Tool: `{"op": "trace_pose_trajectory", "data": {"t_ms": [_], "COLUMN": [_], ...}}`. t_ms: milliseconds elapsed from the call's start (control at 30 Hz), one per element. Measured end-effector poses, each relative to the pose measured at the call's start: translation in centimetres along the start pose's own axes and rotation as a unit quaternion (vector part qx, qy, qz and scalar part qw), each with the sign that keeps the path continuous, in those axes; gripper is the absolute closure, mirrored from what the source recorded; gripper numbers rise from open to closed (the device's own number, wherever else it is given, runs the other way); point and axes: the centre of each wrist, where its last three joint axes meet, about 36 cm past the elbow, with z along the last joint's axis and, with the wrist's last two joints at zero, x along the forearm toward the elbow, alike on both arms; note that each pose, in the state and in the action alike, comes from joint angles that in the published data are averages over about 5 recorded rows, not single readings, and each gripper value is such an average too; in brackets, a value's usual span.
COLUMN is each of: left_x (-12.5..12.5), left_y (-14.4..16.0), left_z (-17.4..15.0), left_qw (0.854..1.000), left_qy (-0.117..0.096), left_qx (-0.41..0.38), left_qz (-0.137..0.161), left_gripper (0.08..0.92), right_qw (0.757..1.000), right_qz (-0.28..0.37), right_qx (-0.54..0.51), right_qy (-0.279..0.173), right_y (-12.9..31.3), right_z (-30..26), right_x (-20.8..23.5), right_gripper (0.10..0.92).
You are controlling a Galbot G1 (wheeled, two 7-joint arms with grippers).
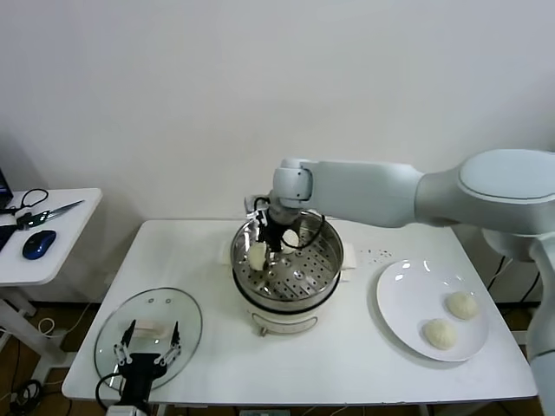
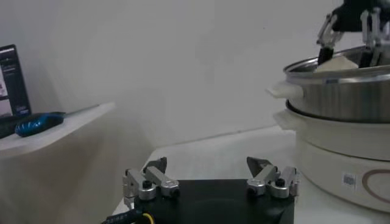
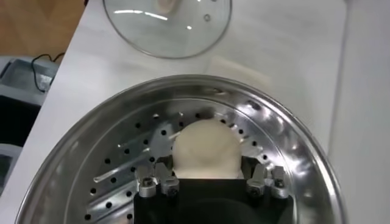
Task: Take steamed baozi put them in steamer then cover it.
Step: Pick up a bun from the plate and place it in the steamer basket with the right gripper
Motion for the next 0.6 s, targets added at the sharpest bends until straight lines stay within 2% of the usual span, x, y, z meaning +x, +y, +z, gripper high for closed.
{"op": "trace_pose_trajectory", "data": {"t_ms": [133, 333, 600], "left_x": [0.0, -0.1, -0.2], "left_y": [0.0, 0.0, 0.0], "left_z": [0.0, 0.0, -0.1], "left_qw": [1.0, 1.0, 1.0], "left_qy": [0.0, 0.0, 0.0], "left_qx": [0.0, 0.0, -0.001], "left_qz": [-0.001, -0.001, -0.002], "left_gripper": [0.177, 0.177, 0.177], "right_qw": [1.0, 1.0, 1.0], "right_qz": [-0.003, -0.003, -0.001], "right_qx": [0.0, 0.0, 0.003], "right_qy": [0.002, -0.001, -0.006], "right_y": [0.2, 0.3, -0.2], "right_z": [-0.2, -0.5, 1.2], "right_x": [-0.8, -0.8, 2.4], "right_gripper": [0.304, 0.212, 0.199]}}
